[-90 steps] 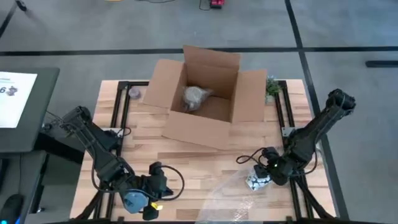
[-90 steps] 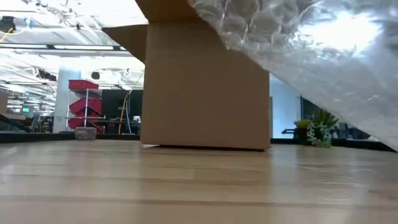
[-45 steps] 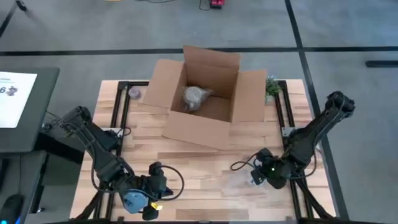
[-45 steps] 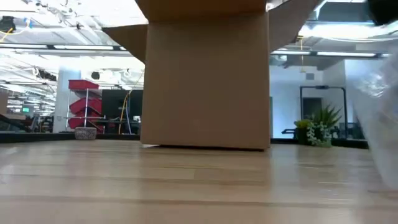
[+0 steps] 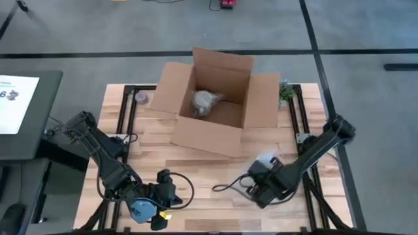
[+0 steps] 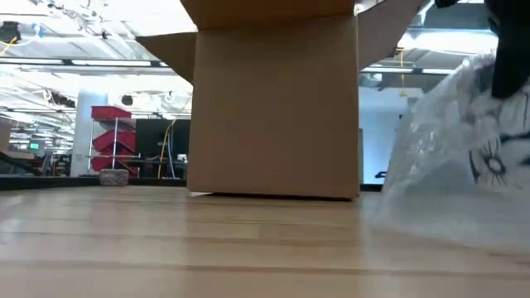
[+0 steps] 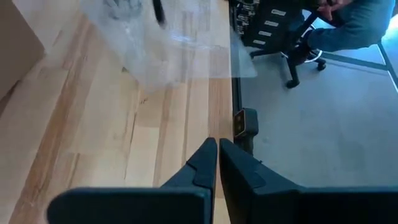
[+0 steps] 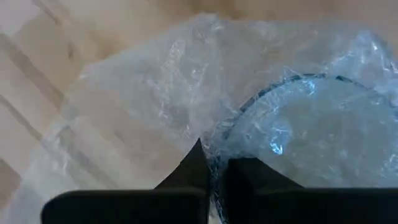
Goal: Wrap mug
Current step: Wrap the white blue mug with the transparent bubble wrap
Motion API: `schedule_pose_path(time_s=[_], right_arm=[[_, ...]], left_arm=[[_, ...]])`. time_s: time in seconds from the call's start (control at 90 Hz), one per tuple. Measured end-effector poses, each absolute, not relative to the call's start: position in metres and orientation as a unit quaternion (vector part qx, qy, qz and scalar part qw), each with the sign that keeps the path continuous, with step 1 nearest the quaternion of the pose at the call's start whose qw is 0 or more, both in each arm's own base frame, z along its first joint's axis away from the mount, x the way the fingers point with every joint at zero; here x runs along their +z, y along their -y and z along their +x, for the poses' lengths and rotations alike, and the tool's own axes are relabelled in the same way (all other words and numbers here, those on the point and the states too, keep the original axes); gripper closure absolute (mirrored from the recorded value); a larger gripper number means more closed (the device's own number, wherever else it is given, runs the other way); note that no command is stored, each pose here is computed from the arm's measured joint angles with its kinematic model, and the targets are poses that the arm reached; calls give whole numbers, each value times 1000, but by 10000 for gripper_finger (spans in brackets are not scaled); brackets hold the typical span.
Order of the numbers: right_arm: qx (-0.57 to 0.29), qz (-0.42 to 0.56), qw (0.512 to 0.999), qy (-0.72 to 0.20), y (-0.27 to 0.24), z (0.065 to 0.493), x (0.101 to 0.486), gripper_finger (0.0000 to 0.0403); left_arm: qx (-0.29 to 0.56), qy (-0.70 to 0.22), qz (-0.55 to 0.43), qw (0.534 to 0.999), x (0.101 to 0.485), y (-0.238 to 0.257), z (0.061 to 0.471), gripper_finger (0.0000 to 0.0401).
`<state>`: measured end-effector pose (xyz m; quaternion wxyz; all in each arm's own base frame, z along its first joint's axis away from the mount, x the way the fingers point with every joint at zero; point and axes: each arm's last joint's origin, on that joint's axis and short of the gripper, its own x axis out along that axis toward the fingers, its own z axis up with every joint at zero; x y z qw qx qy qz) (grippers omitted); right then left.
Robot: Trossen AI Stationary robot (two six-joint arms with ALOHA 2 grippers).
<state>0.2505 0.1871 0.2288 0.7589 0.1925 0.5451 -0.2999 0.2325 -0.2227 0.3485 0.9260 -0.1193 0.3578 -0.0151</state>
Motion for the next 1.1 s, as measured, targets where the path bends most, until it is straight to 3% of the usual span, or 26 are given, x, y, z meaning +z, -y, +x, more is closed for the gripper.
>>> schedule_pose_path(time_s=[0.278,0.478,0.756,1.1], right_arm=[[-281,210,769,-534,-200,264,211,366],[-295,231,772,-513,-196,268,214,278],[-363,339,738,-457,-178,287,212,165],[-319,361,733,-480,-156,287,240,154]], left_arm=[[-15,-358,-120,926,349,223,232,401],[-16,-358,-115,926,348,223,232,401],[-16,-358,-114,927,348,223,232,401],[-14,-358,-118,926,348,222,232,401]])
